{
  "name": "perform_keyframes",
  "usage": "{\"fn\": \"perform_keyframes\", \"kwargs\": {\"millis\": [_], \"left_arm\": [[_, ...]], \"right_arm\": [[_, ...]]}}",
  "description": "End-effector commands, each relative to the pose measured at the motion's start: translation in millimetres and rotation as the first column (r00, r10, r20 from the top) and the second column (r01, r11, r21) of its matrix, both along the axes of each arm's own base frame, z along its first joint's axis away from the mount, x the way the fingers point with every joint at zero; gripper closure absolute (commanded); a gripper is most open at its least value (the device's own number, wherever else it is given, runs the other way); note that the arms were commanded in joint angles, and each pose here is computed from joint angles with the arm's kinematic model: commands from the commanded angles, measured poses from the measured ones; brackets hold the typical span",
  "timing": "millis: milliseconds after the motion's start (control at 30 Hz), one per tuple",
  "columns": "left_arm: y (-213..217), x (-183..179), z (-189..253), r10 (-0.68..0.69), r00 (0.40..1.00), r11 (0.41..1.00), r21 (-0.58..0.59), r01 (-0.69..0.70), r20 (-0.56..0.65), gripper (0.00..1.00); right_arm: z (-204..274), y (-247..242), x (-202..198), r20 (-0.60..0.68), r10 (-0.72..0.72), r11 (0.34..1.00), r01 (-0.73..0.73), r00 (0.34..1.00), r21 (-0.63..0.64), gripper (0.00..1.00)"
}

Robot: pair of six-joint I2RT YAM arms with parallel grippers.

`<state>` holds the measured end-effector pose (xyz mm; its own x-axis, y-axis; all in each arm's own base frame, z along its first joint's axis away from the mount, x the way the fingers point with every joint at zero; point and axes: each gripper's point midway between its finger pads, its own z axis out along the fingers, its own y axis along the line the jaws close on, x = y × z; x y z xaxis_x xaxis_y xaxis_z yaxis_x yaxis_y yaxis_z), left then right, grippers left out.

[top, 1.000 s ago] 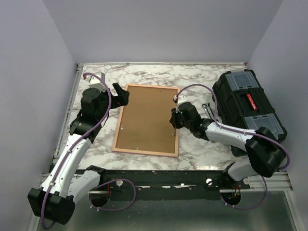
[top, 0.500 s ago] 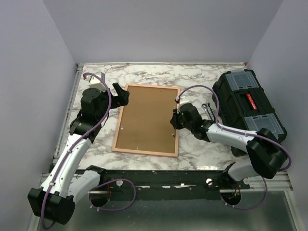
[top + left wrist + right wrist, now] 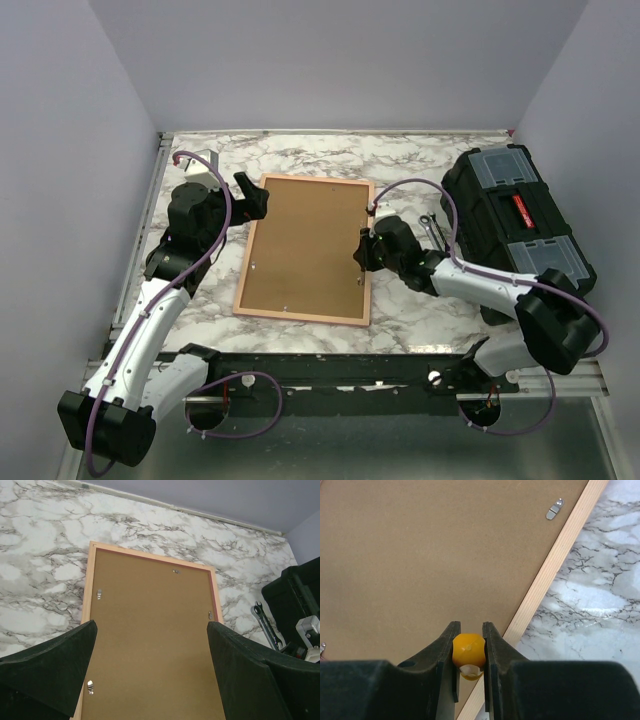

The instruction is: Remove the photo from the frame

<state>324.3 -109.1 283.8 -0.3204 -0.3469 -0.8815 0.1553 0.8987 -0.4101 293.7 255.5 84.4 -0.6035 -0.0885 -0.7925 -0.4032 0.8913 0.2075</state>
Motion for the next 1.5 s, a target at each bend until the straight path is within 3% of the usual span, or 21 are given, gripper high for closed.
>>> {"fn": "perform_keyframes", "kwargs": {"millis": [0, 167, 400, 567, 700, 1033, 1200, 1367, 1433, 1467], "left_arm": [[0, 1, 12, -0.005, 1.0, 1.0, -0.007, 0.005, 0.027, 0.04], [-2, 1, 12, -0.013, 1.0, 1.0, -0.013, 0.013, 0.025, 0.05], [-2, -1, 13, -0.015, 1.0, 1.0, -0.014, 0.016, 0.026, 0.04], [-4, -1, 14, -0.027, 0.999, 0.999, -0.016, 0.027, 0.026, 0.04], [-3, -1, 13, -0.023, 0.999, 1.0, -0.015, 0.024, 0.023, 0.04], [-5, -1, 13, -0.031, 0.999, 0.999, -0.016, 0.031, 0.022, 0.04], [-5, -2, 15, -0.035, 0.999, 0.999, -0.018, 0.035, 0.026, 0.04], [-6, -1, 14, -0.037, 0.999, 0.999, -0.02, 0.037, 0.024, 0.04], [-6, -2, 13, -0.037, 0.999, 0.999, -0.021, 0.038, 0.021, 0.04], [-6, -1, 13, -0.039, 0.999, 0.999, -0.021, 0.039, 0.021, 0.04]], "right_arm": [[18, -1, -9, -0.032, -0.012, 1.0, 0.012, 0.999, 0.008, 0.99], [58, -5, -11, -0.047, -0.06, 0.998, 0.06, 0.997, -0.001, 0.99], [30, -18, -29, -0.199, -0.18, 0.982, 0.166, 0.963, -0.086, 0.99], [29, 14, -55, -0.19, -0.103, 0.993, 0.09, 0.976, -0.078, 0.99], [13, 8, -62, -0.162, -0.189, 0.967, 0.155, 0.969, -0.203, 0.99], [-15, -14, -62, -0.133, -0.269, 0.926, 0.218, 0.954, -0.309, 0.99], [-29, -48, -64, -0.084, -0.371, 0.847, 0.3, 0.925, -0.438, 0.99], [-24, -108, -57, 0.052, -0.541, 0.662, 0.463, 0.84, -0.59, 0.99], [-19, -115, -53, 0.065, -0.561, 0.646, 0.486, 0.825, -0.589, 0.99], [-15, -111, -52, 0.055, -0.553, 0.668, 0.482, 0.831, -0.566, 0.99]]}}
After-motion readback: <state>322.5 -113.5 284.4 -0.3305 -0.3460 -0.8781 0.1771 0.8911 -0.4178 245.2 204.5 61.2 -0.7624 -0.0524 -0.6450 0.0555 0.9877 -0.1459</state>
